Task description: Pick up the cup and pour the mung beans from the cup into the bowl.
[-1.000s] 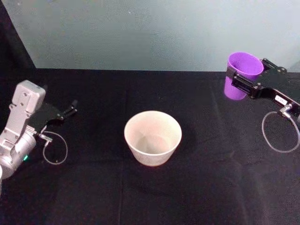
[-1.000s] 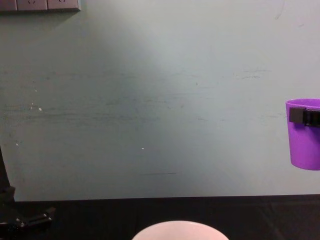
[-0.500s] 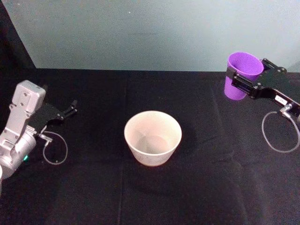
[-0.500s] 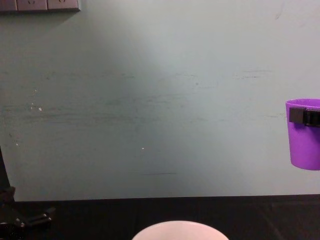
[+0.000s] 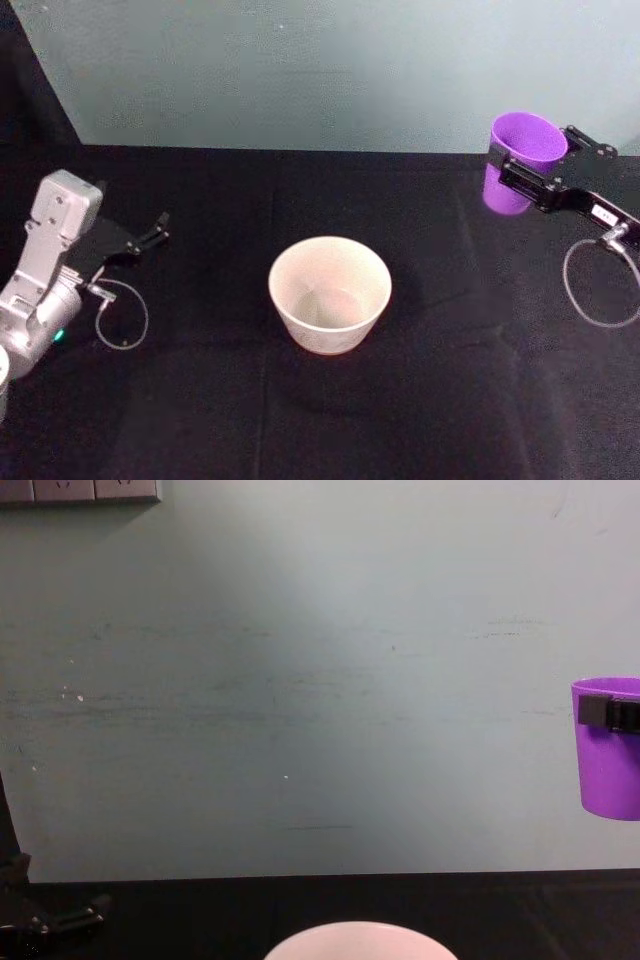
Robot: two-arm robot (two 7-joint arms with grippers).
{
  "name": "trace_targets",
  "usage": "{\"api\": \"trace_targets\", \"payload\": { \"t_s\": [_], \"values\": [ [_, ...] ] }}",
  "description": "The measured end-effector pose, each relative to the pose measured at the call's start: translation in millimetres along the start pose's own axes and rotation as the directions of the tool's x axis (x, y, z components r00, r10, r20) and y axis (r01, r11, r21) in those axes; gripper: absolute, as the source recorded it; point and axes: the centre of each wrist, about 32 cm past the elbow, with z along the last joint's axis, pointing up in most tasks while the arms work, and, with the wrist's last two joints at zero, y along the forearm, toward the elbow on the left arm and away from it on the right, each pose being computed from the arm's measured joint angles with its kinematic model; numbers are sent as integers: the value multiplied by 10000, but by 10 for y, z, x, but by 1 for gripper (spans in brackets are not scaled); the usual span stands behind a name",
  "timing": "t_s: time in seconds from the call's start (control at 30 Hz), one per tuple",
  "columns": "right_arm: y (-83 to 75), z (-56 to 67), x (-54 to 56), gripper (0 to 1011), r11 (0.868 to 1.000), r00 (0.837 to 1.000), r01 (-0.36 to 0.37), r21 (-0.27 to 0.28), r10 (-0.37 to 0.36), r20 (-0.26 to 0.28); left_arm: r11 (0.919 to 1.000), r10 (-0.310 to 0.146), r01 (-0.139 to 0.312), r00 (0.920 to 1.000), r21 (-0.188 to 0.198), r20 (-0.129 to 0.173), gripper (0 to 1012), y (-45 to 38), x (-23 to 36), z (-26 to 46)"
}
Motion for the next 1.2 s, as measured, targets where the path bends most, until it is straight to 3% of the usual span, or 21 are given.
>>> {"api": "trace_targets", "payload": {
  "t_s": [1.2],
  "values": [
    [0,0,0,734,10000,10000,0,0,0,0,10000,0,0,10000,0,1,1000,0,0,0]
  ]
}}
